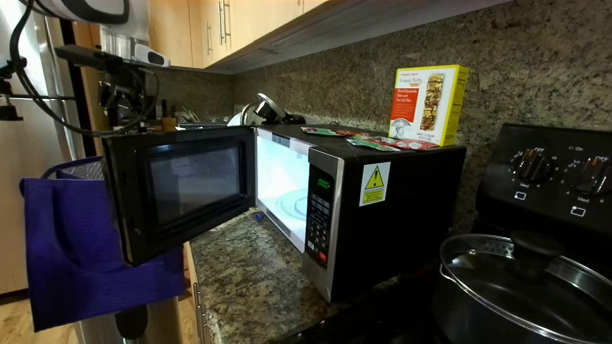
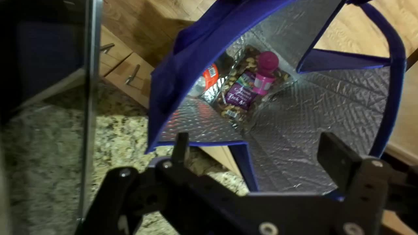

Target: Pick the bottle on the microwave and put it in the bag

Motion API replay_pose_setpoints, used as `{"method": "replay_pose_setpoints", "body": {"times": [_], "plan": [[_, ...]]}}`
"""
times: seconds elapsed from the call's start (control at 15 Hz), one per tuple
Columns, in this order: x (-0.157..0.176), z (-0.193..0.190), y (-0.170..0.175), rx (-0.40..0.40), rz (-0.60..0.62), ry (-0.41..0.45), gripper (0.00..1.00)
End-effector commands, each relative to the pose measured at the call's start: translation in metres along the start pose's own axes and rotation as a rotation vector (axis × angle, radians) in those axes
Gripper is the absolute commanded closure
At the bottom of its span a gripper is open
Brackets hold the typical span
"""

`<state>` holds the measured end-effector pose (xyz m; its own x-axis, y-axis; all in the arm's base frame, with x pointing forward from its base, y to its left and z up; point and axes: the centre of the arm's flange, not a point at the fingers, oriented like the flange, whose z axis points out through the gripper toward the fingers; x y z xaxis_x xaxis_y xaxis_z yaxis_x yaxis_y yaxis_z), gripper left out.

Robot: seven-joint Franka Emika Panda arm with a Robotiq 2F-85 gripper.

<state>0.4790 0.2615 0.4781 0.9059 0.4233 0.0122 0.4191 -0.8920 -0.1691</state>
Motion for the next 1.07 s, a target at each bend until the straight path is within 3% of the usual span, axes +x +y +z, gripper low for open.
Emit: {"method": "replay_pose_setpoints", "body": {"times": [0.0, 0.27, 0.47, 0.8, 0.87, 1.0], "plan": [[-0.044, -0.05, 0.04, -0.071, 0.177, 0.072, 0.0], [-0.074, -0.109, 0.068, -0.15, 0.361, 0.175, 0.0], [-0.091, -0.138, 0.089, -0.237, 0.499, 0.205, 0.0], [-0.111, -0.155, 0.124, -0.318, 0.755, 0.168, 0.0], [-0.107, -0.152, 0.12, -0.288, 0.668, 0.193, 0.0], [-0.108, -0.152, 0.124, -0.289, 0.682, 0.19, 0.0]]}}
